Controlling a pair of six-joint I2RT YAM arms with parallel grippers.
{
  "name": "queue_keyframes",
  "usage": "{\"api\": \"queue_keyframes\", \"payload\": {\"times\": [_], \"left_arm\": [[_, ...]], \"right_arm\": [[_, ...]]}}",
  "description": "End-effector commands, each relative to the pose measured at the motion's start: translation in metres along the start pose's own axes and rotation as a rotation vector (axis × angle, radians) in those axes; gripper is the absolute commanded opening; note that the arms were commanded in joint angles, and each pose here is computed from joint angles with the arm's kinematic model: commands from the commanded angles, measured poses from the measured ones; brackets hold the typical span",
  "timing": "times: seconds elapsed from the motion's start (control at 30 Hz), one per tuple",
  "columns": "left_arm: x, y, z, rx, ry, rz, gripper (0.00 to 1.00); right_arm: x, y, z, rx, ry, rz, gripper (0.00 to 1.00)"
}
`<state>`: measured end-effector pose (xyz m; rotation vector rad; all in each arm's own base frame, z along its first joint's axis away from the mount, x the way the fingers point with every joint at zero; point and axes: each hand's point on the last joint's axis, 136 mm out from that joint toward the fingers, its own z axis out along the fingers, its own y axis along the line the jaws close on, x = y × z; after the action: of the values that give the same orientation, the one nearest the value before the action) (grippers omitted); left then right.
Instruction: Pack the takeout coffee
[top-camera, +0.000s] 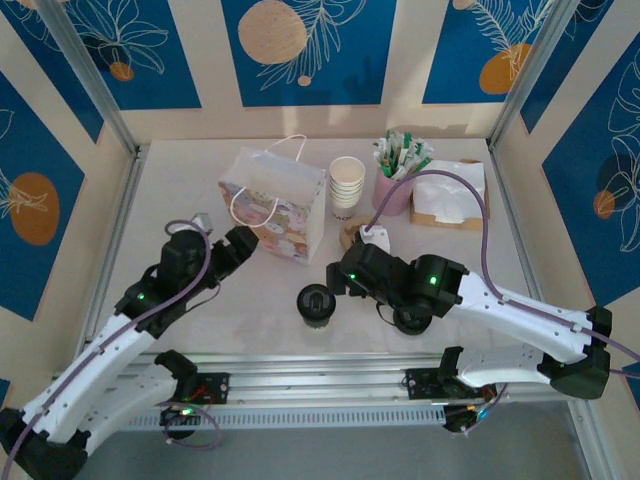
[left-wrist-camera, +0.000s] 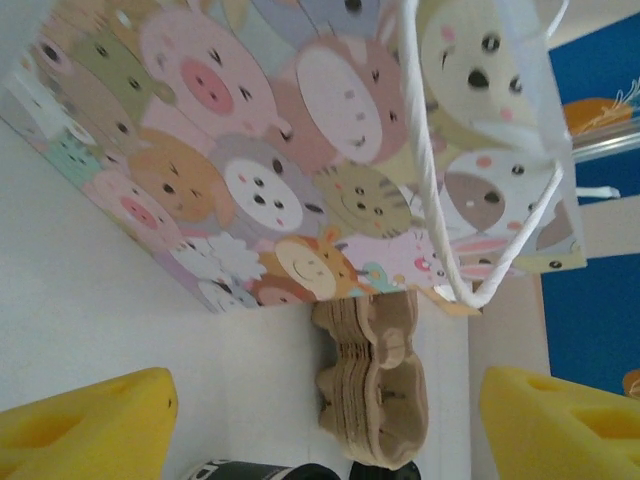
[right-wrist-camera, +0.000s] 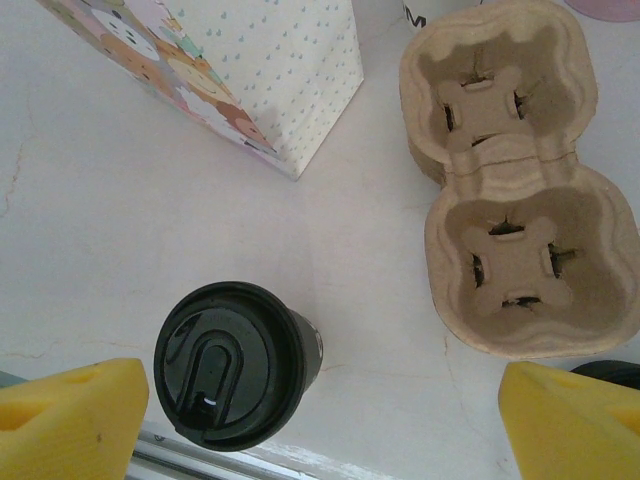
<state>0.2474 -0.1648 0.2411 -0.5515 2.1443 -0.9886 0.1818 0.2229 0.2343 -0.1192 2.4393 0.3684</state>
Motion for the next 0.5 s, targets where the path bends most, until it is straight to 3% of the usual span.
{"api": "queue_keyframes", "payload": {"times": [0.0, 0.07, 0.17, 0.33, 0.47], "left_arm": [[-0.007, -0.023, 0.007, 0.032, -0.026, -0.012, 0.74], [-0.005, -0.024, 0.017, 0.034, -0.023, -0.005, 0.62], [-0.011, -0.026, 0.023, 0.032, -0.054, 0.009, 0.55], [-0.025, -0.039, 0.017, 0.065, -0.108, 0.025, 0.56], [-0.024, -0.051, 0.017, 0.174, -0.120, -0.055, 0.57]], "right_arm": [[-0.009, -0.005, -0.003, 0.007, -0.043, 0.046, 0.90], [-0.009, -0.005, -0.003, 0.007, -0.043, 0.044, 0.90], [-0.012, -0.005, -0.004, 0.006, -0.048, 0.043, 0.88], [-0.018, -0.006, -0.006, 0.007, -0.060, 0.033, 0.86], [-0.024, -0.008, -0.005, 0.010, -0.072, 0.036, 0.86]]}}
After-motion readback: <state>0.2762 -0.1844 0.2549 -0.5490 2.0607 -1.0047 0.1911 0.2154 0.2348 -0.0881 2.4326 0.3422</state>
